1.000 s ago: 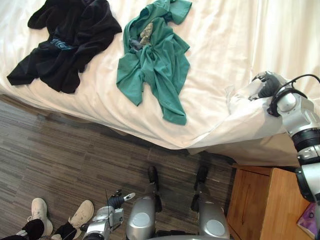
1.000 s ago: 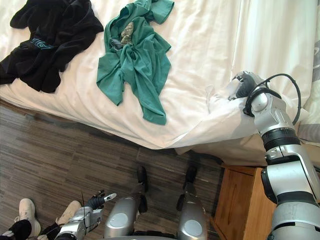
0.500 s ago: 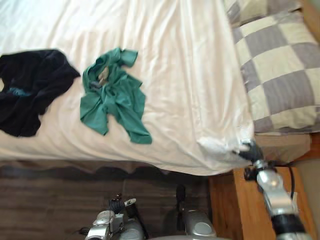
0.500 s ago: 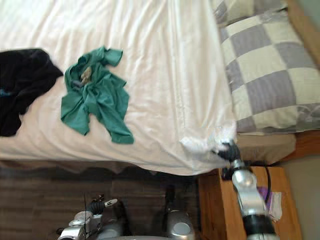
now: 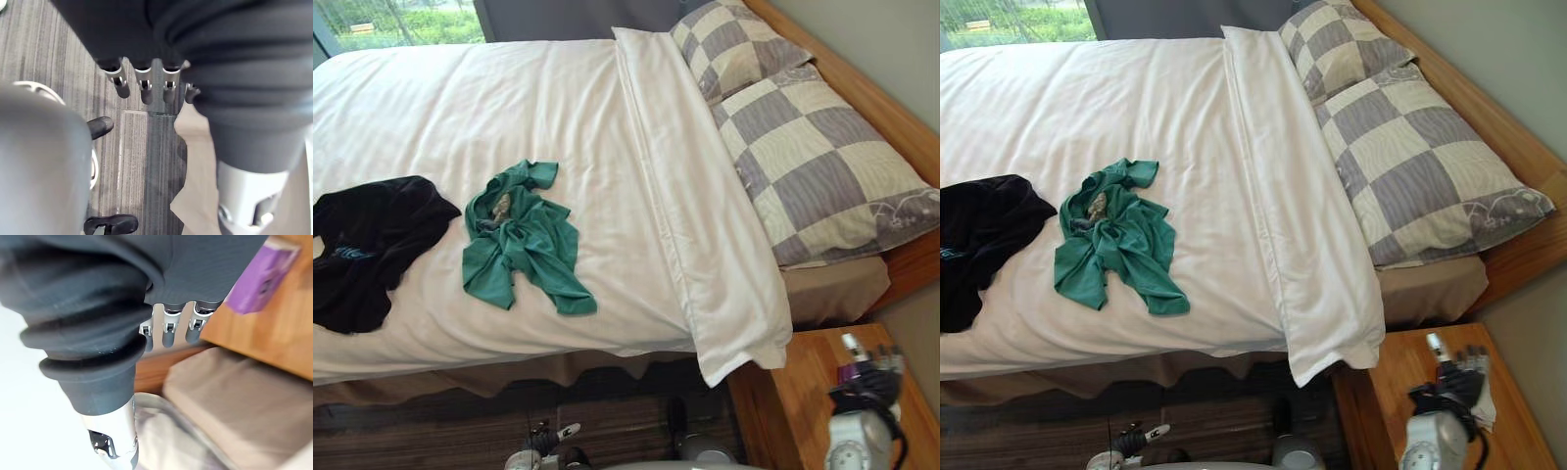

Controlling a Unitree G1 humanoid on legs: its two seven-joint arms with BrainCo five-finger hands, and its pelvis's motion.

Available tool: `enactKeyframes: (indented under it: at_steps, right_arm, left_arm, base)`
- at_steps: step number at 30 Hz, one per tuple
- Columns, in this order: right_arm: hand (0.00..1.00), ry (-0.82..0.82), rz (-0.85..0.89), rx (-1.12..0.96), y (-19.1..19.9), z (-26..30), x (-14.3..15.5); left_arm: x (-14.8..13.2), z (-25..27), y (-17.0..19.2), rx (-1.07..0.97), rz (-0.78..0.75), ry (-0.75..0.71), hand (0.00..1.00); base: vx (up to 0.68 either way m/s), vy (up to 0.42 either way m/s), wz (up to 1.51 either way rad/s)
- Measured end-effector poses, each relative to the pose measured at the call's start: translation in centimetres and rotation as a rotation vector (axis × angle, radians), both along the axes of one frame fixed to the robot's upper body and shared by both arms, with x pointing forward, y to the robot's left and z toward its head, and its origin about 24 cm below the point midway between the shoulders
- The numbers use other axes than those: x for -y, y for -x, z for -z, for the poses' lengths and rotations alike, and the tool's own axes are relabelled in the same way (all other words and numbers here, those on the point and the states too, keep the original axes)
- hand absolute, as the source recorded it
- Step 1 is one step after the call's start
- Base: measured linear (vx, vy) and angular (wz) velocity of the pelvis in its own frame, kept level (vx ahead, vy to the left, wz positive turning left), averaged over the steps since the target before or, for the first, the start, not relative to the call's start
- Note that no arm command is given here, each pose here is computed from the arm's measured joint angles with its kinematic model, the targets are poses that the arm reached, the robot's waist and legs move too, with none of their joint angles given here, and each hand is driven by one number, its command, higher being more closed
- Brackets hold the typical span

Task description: Tidy the bed and pick cloth on bed and put in laundry

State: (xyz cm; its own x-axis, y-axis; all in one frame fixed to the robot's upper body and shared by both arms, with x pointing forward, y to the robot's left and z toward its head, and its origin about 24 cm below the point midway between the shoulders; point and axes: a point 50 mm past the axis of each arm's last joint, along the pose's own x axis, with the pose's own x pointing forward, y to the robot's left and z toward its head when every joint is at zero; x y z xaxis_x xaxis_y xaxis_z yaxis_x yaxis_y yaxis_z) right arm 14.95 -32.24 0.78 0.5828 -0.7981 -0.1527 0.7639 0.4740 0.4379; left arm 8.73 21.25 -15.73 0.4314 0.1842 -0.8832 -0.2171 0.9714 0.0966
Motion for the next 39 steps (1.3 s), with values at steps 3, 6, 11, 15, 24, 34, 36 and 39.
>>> enactKeyframes:
  at_steps: [3, 6, 11, 15, 24, 34, 36, 39]
  right_arm:
    - [0.00, 0.107, 0.001, 0.149, -0.3, -3.5, 0.8]
    - [1.00, 0.180, -0.105, 0.299, -2.0, -6.6, 0.6]
    - [1.00, 0.195, -0.439, 0.514, -7.5, -10.5, -2.8]
    - [1.00, 0.176, -0.663, 0.672, -11.7, -13.7, -7.1]
    - [1.00, 0.149, -0.676, 0.810, -19.3, -20.3, -7.7]
    - [1.00, -0.019, -0.697, 0.895, -18.9, -17.0, -4.9]
    - [1.00, -0.037, -0.738, 0.929, -17.2, -15.3, -5.0]
    - [1.00, -0.138, -0.712, 0.840, -14.9, -10.1, -5.6]
  left_arm:
    - [-0.1, 0.0, 0.3, 0.009, -0.028, 0.006, 0.00]
    - [-0.2, 0.0, 0.4, 0.009, -0.034, 0.004, 0.00]
    - [-0.2, 0.0, 0.6, 0.018, -0.049, 0.007, 0.00]
    - [-0.2, 0.1, 0.5, 0.021, -0.062, 0.018, 0.00]
    - [0.7, -0.6, -2.7, 0.112, -0.055, 0.101, 0.00]
    - [2.2, -1.8, -6.3, 0.222, -0.041, 0.166, 0.00]
    - [2.8, -2.0, -6.9, 0.237, -0.026, 0.193, 0.00]
    - [3.7, -2.2, -7.5, 0.257, -0.009, 0.232, 0.00]
  base:
    - [0.00, -0.007, -0.01]
    - [0.00, 0.000, 0.00]
    - [0.00, -0.018, 0.04]
    - [-0.02, -0.024, 0.19]
    - [-0.04, 0.004, 0.28]
    - [0.01, 0.014, -0.01]
    - [0.08, 0.007, -0.12]
    - [0.07, -0.002, -0.13]
